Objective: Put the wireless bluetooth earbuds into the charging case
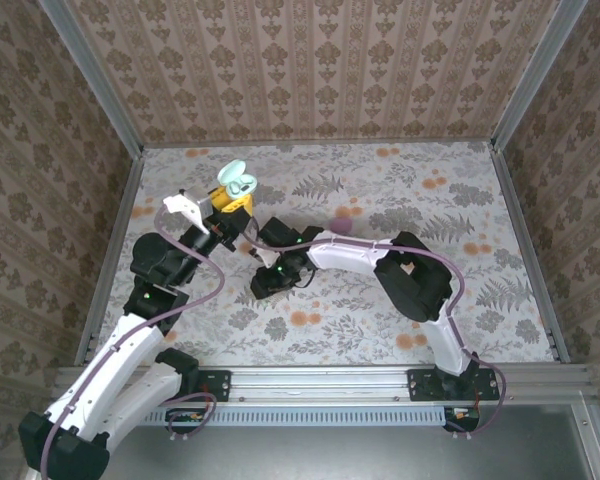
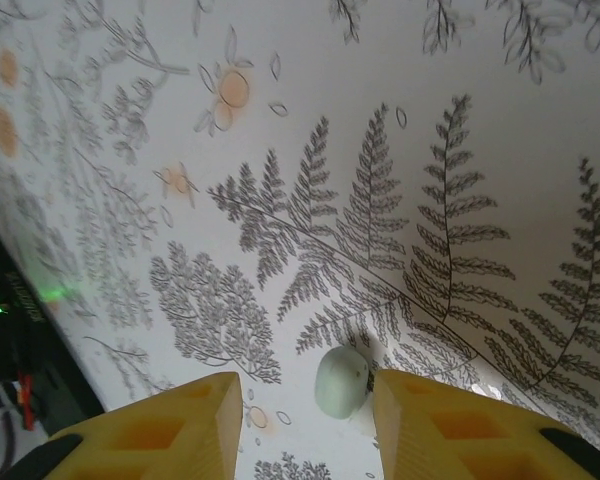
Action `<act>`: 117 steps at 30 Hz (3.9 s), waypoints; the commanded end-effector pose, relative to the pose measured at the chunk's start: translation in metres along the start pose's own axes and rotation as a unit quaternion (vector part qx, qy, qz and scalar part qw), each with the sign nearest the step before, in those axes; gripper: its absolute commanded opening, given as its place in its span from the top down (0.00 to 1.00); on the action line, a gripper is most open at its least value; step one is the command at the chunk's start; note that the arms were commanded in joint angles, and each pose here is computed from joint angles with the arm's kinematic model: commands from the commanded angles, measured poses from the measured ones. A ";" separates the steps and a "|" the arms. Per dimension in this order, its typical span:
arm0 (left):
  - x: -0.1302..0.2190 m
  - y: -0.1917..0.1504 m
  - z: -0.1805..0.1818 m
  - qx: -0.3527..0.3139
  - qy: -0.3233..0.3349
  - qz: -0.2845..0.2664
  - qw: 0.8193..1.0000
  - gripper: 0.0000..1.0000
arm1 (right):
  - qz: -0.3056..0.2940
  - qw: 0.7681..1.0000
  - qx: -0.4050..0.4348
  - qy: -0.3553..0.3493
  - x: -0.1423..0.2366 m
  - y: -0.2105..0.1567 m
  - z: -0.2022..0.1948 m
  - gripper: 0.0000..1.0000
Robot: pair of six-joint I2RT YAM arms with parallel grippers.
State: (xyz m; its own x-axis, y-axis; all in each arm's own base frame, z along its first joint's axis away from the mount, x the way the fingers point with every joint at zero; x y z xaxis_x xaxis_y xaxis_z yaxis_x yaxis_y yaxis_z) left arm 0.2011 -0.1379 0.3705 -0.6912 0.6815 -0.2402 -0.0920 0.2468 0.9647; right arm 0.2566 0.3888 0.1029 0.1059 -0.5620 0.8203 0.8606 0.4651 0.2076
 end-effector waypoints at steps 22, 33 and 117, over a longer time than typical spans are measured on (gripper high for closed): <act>0.002 0.011 0.000 0.007 0.004 -0.015 1.000 0.70 | 0.087 0.975 0.087 -0.186 -0.033 -0.015 0.007 0.60; 0.002 0.009 0.001 0.010 0.004 -0.013 1.000 0.71 | 0.089 0.969 0.089 -0.214 -0.037 -0.011 0.006 0.64; -0.022 -0.013 -0.001 0.024 -0.022 0.021 0.999 0.71 | 0.052 0.934 -0.212 -0.281 0.107 -0.091 -0.159 0.73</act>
State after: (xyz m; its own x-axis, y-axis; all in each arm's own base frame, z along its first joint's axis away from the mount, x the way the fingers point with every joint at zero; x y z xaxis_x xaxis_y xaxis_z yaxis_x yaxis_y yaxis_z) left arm 0.2221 -0.1585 0.3493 -0.6715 0.7250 -0.1533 0.0135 0.2188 0.9757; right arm 0.2660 0.1740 0.0839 0.0377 -0.0328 0.9988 0.9939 0.1046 -0.0341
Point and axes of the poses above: each hand's point on the last joint's axis, 136 mm out from that joint toward the fingers, its own x axis back along the fingers, its own z axis along the line the jaws close on, y = z × x, the point moved 7 cm from there along x, back along the fingers, and after that the axes turned 1 degree about -x, right-handed, at the moved point
